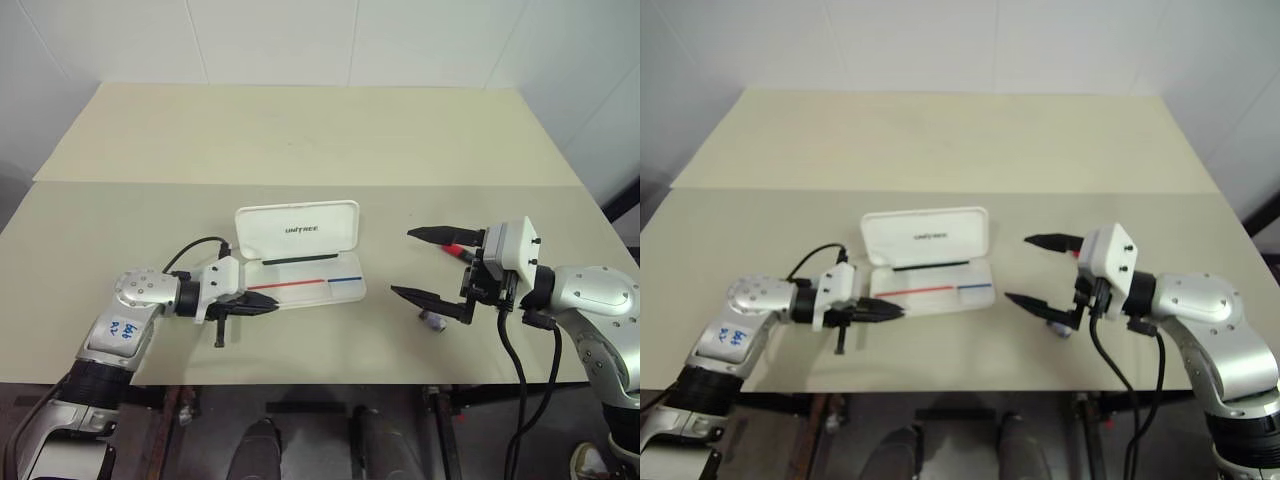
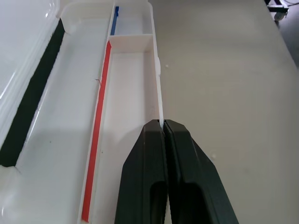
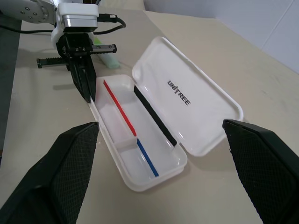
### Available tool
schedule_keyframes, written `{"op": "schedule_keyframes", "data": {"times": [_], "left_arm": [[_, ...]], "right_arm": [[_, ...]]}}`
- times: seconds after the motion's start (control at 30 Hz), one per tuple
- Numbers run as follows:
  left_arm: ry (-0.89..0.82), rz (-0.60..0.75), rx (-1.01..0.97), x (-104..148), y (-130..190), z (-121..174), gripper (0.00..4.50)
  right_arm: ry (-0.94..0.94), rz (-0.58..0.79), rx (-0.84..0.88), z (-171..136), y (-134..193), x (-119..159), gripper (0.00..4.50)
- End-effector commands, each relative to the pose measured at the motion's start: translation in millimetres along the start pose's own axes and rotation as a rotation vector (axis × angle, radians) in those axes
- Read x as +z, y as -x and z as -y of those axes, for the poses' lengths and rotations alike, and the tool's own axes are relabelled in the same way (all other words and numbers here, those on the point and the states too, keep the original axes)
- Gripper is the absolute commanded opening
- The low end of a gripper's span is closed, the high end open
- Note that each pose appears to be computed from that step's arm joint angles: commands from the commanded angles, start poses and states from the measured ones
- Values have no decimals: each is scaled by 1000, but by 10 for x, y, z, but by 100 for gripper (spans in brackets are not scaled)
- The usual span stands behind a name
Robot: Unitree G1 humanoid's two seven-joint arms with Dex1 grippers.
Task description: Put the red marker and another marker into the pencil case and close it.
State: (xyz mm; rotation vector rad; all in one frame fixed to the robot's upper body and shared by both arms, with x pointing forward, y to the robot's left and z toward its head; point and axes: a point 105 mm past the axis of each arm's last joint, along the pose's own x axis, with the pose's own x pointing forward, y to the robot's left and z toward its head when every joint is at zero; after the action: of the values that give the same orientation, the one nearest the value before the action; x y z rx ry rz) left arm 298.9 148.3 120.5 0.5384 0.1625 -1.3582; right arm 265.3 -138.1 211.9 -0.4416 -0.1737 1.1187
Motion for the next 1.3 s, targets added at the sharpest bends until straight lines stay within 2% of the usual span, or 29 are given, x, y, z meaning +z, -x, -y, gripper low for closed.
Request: {"op": "schedule_keyframes", "data": {"times": [0.03, 0.5, 0.73, 1.0, 1.13, 1.23, 1.3], "left_arm": [[-51, 13, -28, 79, -30, -26, 2], [-48, 30, -89, 135, -40, -2, 2], [-29, 127, -119, 371, 107, 132, 216], [-53, 136, 42, 462, 392, 116, 216], [-3, 162, 98, 459, 514, 197, 216], [28, 210, 129, 545, 545, 211, 271], [43, 270, 159, 657, 576, 180, 339]], "right_arm": [[30, 32, 4, -14, 9, 105, 450], [24, 31, -6, -24, 15, 94, 450], [11, 46, 4, -21, -22, 66, 450], [-13, 75, 25, -22, -103, 26, 450], [-25, 62, 17, 22, -63, -16, 450], [-50, 9, -13, 48, 89, -114, 450], [-83, -45, -54, 56, 248, -227, 450]]}}
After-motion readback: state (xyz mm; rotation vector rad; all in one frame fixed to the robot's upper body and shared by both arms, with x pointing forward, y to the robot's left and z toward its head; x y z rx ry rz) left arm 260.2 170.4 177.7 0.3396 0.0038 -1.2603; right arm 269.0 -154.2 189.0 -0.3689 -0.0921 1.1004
